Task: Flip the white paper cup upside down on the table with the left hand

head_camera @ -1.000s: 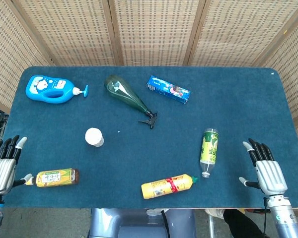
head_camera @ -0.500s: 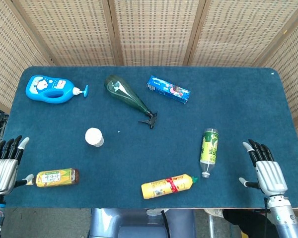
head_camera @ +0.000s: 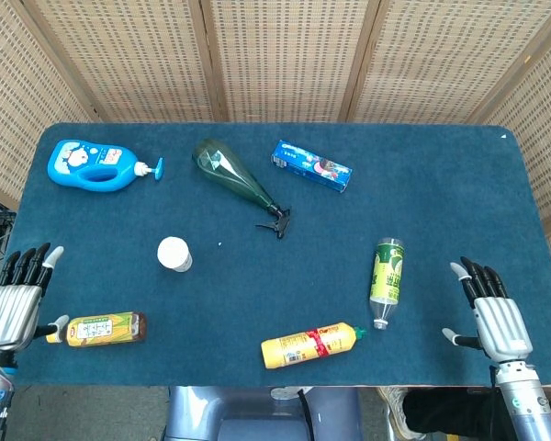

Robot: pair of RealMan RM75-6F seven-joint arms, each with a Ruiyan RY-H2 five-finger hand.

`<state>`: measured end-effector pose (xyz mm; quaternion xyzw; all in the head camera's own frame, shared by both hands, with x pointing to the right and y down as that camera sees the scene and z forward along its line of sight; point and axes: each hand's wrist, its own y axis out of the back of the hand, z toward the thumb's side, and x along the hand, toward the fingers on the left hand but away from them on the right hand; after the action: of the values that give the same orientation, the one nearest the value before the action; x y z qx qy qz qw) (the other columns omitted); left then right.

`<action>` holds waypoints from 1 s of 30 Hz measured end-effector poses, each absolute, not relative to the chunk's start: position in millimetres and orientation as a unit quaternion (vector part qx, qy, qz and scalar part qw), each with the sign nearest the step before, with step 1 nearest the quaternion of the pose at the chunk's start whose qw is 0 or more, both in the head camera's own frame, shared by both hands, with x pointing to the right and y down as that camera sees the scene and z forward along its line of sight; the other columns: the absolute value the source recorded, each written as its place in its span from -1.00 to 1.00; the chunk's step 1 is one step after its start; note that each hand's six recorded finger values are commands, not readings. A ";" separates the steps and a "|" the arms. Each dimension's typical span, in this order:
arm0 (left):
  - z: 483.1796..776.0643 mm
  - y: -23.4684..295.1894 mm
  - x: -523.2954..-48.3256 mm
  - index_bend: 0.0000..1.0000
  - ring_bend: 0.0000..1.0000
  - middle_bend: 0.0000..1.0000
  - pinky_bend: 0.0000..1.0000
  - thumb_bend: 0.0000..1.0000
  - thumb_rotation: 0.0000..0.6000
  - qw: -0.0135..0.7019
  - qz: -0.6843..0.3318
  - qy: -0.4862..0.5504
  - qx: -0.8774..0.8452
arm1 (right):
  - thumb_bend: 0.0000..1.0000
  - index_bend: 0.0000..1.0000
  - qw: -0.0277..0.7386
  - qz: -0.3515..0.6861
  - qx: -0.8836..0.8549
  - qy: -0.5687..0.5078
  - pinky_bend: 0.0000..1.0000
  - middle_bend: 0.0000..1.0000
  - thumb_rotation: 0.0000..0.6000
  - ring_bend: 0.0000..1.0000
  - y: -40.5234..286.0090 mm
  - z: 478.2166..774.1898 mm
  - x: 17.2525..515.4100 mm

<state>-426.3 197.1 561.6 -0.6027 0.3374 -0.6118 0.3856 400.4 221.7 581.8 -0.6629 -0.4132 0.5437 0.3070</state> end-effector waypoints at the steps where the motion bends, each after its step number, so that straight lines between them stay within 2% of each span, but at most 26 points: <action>1: 561.8 192.3 -424.3 -0.98 -1.00 -1.00 -1.00 -0.73 1.00 0.388 -0.611 0.334 -0.604 | -0.81 -1.00 0.307 0.543 -0.663 -0.413 -1.00 -1.00 1.00 -1.00 221.5 581.6 400.3; 12: 582.5 138.4 -386.3 -0.68 -1.00 -1.00 -0.90 -0.69 1.00 0.389 -0.606 0.283 -0.633 | -0.81 -1.00 0.301 0.543 -0.664 -0.417 -1.00 -1.00 1.00 -1.00 220.3 581.5 402.2; 21: 623.7 108.8 -341.9 -0.63 -1.00 -1.00 -0.90 -0.68 1.00 0.408 -0.612 0.218 -0.642 | -0.82 -1.00 0.289 0.542 -0.666 -0.423 -1.00 -1.00 1.00 -1.00 218.8 582.4 405.7; 30: 670.0 98.3 -296.1 -0.62 -1.00 -1.00 -0.90 -0.67 1.00 0.407 -0.632 0.163 -0.639 | -0.81 -1.00 0.276 0.538 -0.668 -0.434 -1.00 -1.00 1.00 -1.00 215.6 581.2 412.2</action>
<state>-296.1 98.3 670.0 -0.6391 0.1631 -0.6321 0.4067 412.2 215.6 581.2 -0.6676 -0.4343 0.5382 0.2758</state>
